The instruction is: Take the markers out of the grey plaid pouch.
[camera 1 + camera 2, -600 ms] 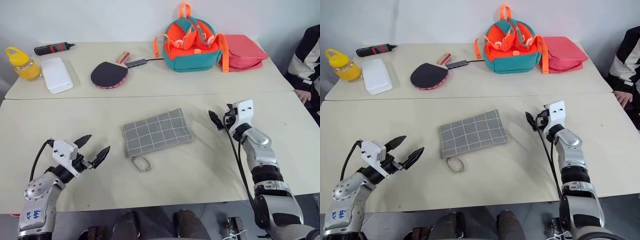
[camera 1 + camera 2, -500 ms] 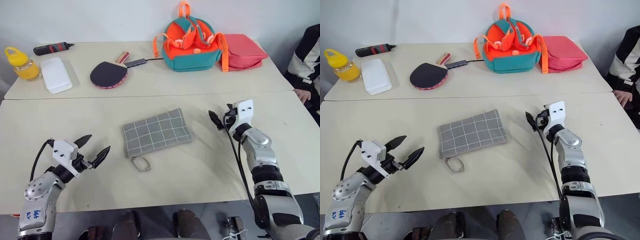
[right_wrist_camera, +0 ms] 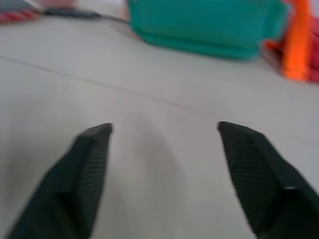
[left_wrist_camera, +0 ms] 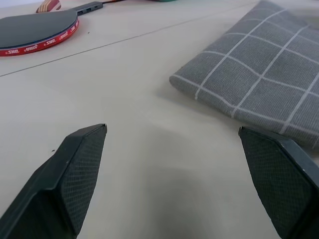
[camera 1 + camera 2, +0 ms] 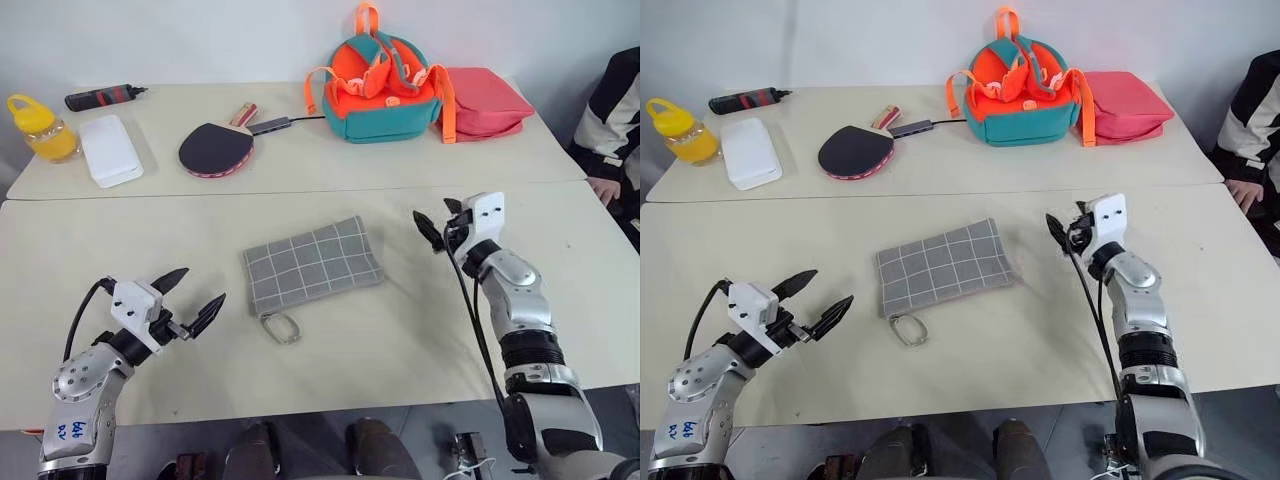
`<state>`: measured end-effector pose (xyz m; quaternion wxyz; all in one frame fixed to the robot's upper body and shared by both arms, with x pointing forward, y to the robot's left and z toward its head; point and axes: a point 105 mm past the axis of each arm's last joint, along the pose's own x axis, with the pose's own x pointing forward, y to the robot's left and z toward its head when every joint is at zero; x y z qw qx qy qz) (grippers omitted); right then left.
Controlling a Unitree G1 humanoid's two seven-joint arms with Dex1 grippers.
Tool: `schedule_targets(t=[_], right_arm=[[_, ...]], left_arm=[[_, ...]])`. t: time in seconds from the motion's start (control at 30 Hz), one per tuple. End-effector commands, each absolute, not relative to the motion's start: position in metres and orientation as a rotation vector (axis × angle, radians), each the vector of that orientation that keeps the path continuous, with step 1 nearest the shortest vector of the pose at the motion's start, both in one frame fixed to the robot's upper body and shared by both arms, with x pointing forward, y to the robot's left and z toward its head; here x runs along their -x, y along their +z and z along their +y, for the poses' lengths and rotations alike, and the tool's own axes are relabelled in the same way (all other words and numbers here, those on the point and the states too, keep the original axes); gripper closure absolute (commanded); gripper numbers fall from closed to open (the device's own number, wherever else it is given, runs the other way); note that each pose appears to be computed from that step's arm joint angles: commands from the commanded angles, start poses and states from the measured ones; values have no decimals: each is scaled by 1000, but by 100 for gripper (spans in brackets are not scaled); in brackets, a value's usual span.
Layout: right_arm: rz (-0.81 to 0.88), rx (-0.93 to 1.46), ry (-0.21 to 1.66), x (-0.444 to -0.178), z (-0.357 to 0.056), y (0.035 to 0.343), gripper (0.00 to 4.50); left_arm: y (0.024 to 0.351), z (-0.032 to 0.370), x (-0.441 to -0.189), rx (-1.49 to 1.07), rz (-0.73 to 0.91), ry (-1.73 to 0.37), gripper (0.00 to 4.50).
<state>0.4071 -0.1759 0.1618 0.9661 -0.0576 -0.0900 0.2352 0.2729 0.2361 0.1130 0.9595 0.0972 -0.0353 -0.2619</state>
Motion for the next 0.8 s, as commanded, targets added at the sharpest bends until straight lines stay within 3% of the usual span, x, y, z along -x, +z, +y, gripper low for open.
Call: schedule_targets(t=[0.03,0.23,0.57,0.8], right_arm=[[-269,46,607,-395,-131,184,226],[-272,38,697,-386,-74,177,438],[-117,328,631,-397,-85,131,445],[-96,313,660,-393,-80,125,445]], left_arm=[[127,232,-271,-239,-139,-555,0],[126,216,-272,-327,-163,-621,0],[117,203,-262,-585,-211,-741,0],[119,198,-282,-743,-277,-769,0]])
